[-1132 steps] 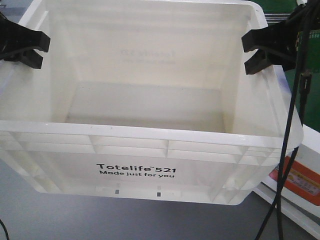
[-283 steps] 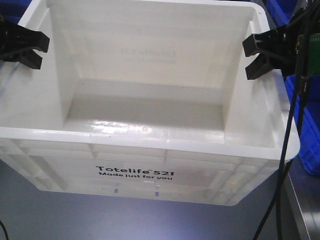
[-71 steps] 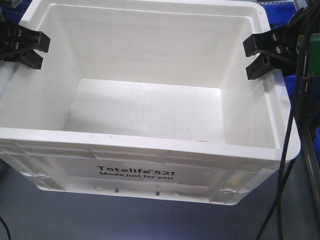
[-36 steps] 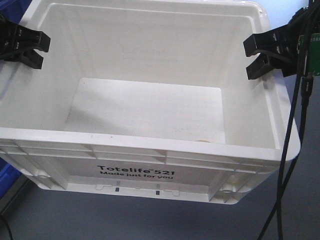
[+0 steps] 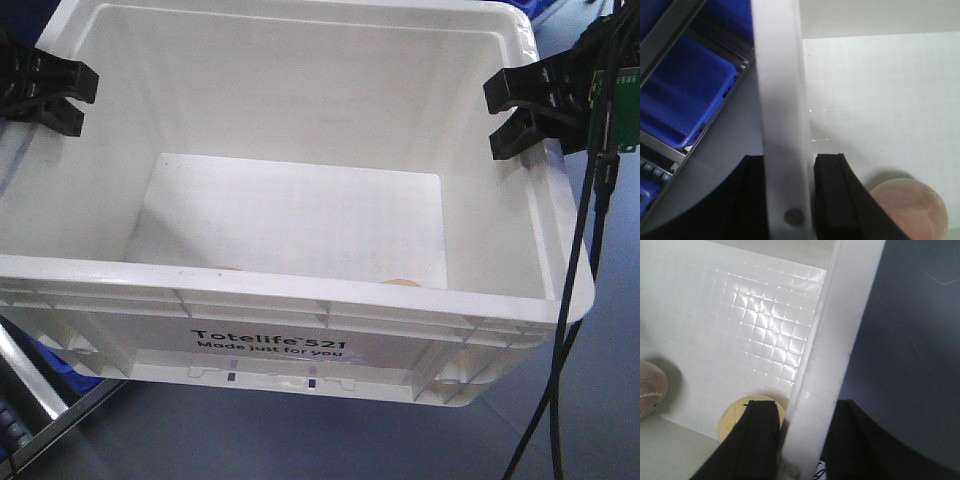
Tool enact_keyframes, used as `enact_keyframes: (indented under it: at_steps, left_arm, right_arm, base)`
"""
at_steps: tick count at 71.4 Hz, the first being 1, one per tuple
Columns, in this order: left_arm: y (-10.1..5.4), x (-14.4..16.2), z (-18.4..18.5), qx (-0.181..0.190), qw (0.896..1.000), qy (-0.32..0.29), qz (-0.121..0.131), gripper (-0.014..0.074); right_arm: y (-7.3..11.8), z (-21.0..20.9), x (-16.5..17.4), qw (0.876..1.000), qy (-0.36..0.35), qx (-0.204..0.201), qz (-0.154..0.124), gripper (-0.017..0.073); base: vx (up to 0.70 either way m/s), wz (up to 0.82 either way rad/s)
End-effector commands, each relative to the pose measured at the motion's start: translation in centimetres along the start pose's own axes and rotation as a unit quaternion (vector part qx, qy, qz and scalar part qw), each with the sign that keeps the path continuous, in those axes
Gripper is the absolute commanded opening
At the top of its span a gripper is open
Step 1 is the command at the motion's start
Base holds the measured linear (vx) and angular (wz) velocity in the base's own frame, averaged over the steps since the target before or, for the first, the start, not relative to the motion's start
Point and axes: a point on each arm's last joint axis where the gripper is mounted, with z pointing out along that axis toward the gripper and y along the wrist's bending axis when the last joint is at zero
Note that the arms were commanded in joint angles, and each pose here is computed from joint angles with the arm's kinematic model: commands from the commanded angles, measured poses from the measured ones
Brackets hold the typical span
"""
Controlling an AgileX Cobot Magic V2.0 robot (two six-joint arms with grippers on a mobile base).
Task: Place moving items into box and shelve
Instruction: 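Keep gripping the tote rims as the base approaches the blue-bin shelf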
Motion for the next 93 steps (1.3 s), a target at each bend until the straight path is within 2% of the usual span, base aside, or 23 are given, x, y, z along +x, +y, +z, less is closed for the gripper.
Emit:
enact_keyframes:
  at_steps: [1, 93]
  left_arm:
    - [-0.71, -1.08, -2.88, 0.036, 0.995, -0.092, -0.002, -0.0017]
    - [-0.71, -1.08, -2.88, 0.036, 0.995, -0.092, -0.002, -0.0017]
  right_arm:
    - [1.02, -2.65, -0.58, 0.996, -0.078, -0.036, -0.013, -0.0012]
    - [1.02, -2.65, -0.55, 0.996, -0.077, -0.036, -0.013, -0.0012]
  base:
    - [0.09, 0.54]
    - [-0.04, 0.48]
